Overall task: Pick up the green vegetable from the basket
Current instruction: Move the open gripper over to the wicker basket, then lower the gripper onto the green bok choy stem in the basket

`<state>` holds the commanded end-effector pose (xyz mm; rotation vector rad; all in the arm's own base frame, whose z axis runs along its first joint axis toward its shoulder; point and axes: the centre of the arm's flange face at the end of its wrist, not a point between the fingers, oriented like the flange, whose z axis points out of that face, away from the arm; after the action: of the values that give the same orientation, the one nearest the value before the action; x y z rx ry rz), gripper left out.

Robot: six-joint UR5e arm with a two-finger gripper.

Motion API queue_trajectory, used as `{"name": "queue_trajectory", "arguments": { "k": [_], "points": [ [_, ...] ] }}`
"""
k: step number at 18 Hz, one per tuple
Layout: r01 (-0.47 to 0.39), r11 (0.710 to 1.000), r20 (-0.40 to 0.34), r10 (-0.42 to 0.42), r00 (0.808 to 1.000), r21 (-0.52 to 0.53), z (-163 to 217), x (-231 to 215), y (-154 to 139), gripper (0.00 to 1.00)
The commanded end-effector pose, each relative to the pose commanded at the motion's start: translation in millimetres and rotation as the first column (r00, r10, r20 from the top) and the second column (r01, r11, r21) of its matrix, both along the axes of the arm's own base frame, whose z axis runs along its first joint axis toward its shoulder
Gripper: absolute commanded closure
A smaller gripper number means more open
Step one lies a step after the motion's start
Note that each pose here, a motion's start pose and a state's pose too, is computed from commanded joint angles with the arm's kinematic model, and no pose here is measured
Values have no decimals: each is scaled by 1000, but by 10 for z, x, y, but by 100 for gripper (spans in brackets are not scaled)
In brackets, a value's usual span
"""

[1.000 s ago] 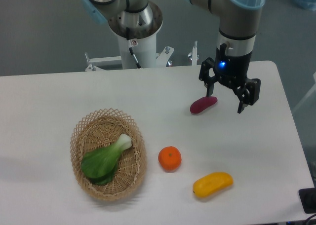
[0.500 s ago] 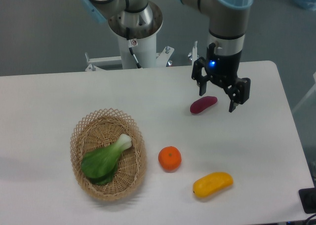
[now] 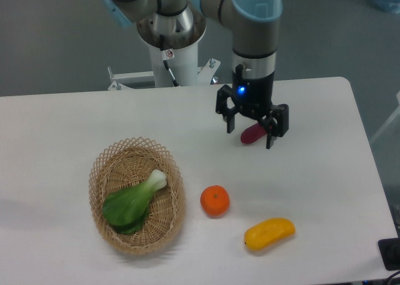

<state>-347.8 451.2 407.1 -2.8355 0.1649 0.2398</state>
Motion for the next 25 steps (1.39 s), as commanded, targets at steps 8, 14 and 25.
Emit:
{"name": "queue_trajectory", "arguments": {
  "k": [8, 14, 25],
  "points": [
    [-24, 999, 132, 30, 991, -47, -625, 654, 569, 0],
    [54, 992, 189, -32, 982, -116, -1110, 997, 750, 0],
    [156, 976, 165, -130, 978, -151, -1635, 1383, 1138, 0]
  ]
}}
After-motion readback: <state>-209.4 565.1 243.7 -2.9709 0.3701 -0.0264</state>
